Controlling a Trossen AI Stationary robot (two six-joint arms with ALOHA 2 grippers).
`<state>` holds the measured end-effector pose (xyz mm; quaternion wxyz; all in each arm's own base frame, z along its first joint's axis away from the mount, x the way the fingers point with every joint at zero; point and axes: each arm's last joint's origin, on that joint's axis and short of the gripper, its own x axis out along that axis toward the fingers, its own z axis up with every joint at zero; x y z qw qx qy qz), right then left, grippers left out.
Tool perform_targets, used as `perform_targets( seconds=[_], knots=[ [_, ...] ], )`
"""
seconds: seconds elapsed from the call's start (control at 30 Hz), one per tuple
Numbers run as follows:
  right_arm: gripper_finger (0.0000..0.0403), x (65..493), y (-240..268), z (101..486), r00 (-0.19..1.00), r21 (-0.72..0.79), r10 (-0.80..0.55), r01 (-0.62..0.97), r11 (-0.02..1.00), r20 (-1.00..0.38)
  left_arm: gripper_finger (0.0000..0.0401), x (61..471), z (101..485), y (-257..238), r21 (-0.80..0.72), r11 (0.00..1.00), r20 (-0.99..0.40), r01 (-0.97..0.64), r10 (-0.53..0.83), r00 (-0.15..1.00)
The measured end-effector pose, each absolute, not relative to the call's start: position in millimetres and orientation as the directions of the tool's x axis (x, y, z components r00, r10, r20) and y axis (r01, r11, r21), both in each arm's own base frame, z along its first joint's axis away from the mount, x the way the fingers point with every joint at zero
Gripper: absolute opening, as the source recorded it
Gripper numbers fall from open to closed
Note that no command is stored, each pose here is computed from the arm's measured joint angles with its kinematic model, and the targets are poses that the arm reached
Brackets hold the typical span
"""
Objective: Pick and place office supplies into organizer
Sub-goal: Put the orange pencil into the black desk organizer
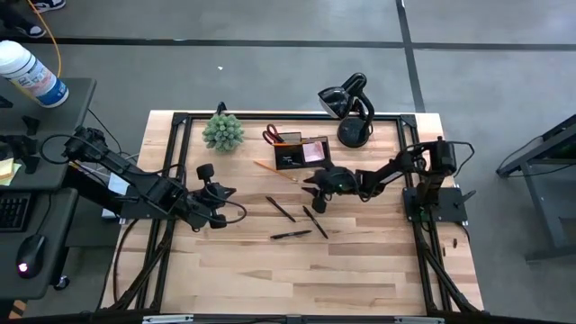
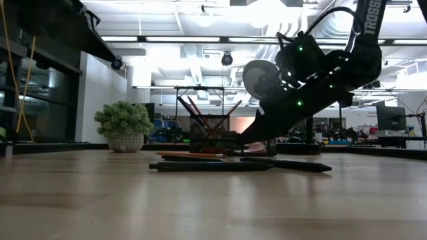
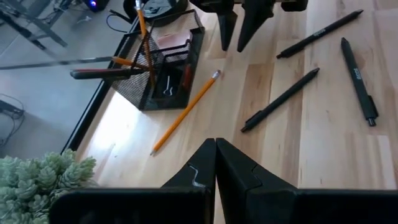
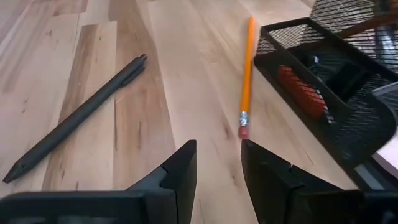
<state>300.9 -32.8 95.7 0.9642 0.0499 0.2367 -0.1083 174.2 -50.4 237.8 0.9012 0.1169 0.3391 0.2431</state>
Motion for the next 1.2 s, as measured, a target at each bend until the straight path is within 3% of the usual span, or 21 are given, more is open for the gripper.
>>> perform_targets(
  seconds=[0.53, 0.93, 1.2],
  knots=[
    [0.0122, 328.6, -49.3, 111.8, 0.8, -0.001, -0.22, 0.264, 0.964, -0.558, 0.0001, 169.6, 234.6, -48.3, 0.427, 0.839, -0.575, -0.336, 0.539, 0.615],
    [0.0224, 327.0, -53.0, 109.8, 0.778, 0.012, -0.235, 0.297, 0.955, -0.582, 0.0001, 169.7, 234.6, -48.4, 0.419, 0.842, -0.576, -0.34, 0.536, 0.616],
    [0.0216, 342.0, -52.8, 104.1, 0.765, 0.037, -0.215, 0.298, 0.954, -0.607, 0.0001, 169.8, 234.7, -48.5, 0.417, 0.842, -0.576, -0.341, 0.536, 0.618]
  ],
)
